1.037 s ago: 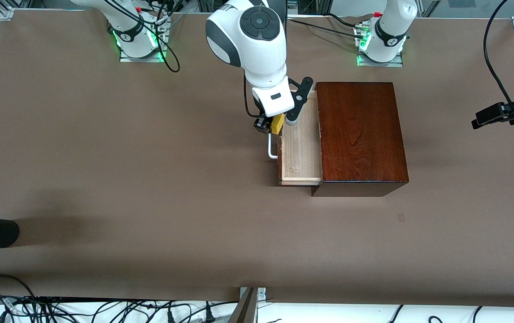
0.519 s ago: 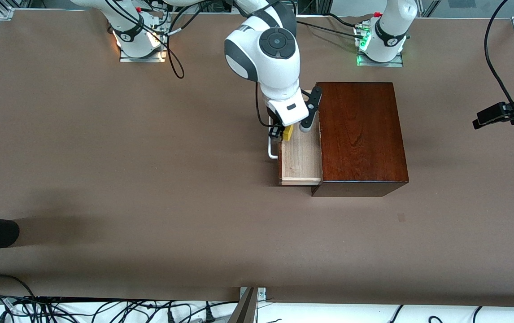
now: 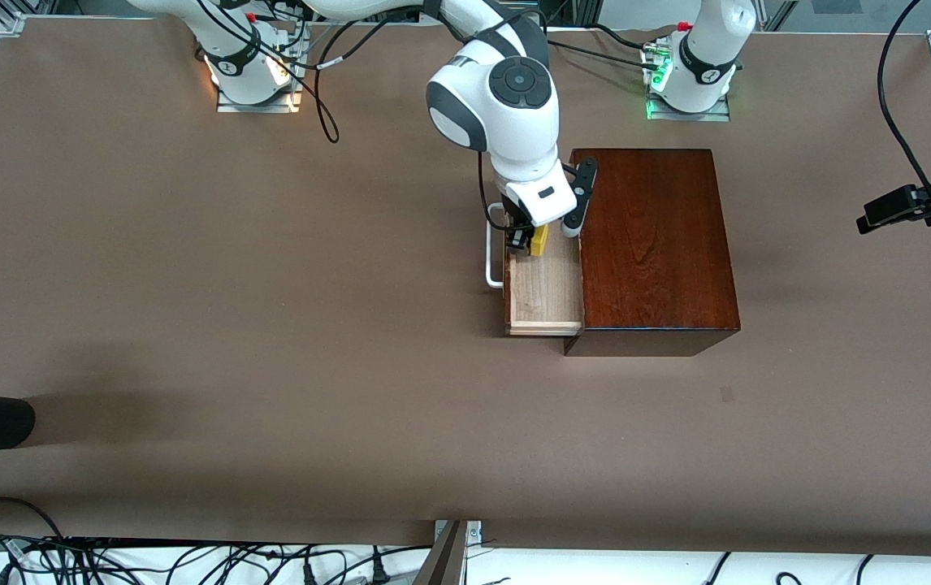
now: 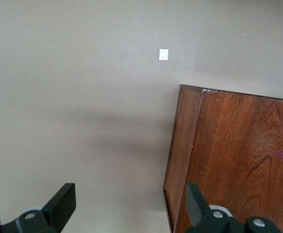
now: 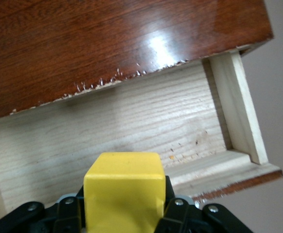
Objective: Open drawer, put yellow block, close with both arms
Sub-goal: 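Lower the cube into the drawer and open the right gripper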
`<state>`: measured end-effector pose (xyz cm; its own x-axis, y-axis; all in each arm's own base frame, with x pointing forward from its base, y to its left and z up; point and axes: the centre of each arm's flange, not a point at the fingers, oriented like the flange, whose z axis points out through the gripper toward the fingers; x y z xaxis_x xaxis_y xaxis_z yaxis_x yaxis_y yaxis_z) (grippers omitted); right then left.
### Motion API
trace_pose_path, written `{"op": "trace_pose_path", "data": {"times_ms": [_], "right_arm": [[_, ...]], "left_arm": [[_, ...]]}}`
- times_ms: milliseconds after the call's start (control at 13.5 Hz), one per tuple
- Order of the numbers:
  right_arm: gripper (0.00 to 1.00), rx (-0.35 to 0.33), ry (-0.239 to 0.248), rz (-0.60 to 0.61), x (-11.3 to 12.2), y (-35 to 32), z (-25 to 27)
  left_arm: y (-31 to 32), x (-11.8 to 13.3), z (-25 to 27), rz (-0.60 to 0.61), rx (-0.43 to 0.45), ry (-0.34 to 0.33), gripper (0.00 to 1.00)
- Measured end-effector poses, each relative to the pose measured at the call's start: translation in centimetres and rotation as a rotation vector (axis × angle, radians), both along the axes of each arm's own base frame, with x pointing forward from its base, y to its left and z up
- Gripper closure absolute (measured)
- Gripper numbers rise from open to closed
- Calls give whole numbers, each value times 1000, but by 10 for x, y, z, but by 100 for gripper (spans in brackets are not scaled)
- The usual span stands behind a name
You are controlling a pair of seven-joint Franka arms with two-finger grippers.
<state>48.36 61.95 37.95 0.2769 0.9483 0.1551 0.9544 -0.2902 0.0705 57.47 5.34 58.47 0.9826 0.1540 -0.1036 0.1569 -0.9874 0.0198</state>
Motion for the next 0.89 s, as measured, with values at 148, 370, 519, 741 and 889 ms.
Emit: {"op": "trace_pose_path", "data": {"times_ms": [148,370,519,741,889], "right_arm": [[44,0,-4,5,-2,4,-8],[44,-1,-7,8,-3,8,-20],[44,4,-13,12,-3,12,-29],[44,7,-18,12,-6,18,-42],[44,-3,-28,20,-9,21,-46]], "left_arm": [[0,0,0,1,0,0,0],[1,0,0,2,0,0,0],[1,0,0,3,0,0,0],[2,0,0,3,0,0,0],[3,0,0,4,0,0,0]]}}
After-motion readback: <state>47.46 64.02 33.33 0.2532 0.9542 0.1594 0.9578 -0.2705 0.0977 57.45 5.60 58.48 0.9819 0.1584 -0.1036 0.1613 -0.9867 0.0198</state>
